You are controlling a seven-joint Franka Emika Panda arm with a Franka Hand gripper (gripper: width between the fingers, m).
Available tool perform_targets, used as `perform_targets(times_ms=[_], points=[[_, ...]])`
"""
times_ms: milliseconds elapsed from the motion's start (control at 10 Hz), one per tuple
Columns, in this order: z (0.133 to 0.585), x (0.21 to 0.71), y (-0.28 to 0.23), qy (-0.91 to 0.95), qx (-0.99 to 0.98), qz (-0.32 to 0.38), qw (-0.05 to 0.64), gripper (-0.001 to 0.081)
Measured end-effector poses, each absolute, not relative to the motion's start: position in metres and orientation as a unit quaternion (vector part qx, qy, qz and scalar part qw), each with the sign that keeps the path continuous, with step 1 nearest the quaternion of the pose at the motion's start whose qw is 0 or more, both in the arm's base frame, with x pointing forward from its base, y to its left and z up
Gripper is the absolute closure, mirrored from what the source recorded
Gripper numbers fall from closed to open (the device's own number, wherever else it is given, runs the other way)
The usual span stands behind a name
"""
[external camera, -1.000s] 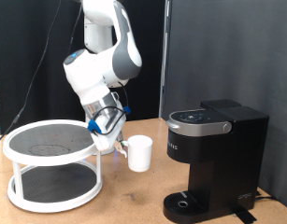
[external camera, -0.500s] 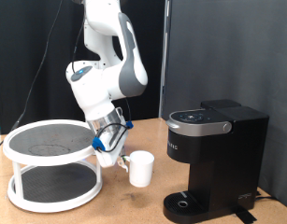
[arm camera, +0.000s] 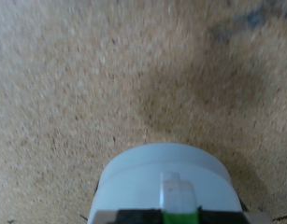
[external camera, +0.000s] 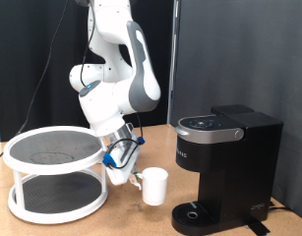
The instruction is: Make a cup of coffee with the keurig machine
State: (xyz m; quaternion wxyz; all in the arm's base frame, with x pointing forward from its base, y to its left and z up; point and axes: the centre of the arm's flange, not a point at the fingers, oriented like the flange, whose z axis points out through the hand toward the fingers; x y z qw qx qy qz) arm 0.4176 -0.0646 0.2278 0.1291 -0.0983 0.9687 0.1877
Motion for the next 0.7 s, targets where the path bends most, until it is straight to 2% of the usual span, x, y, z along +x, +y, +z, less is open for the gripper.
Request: perform_targets(times_ms=[700], points=[[0.213, 0.436, -0.023, 0.968, -0.106, 0.184, 0.133, 0.0799]])
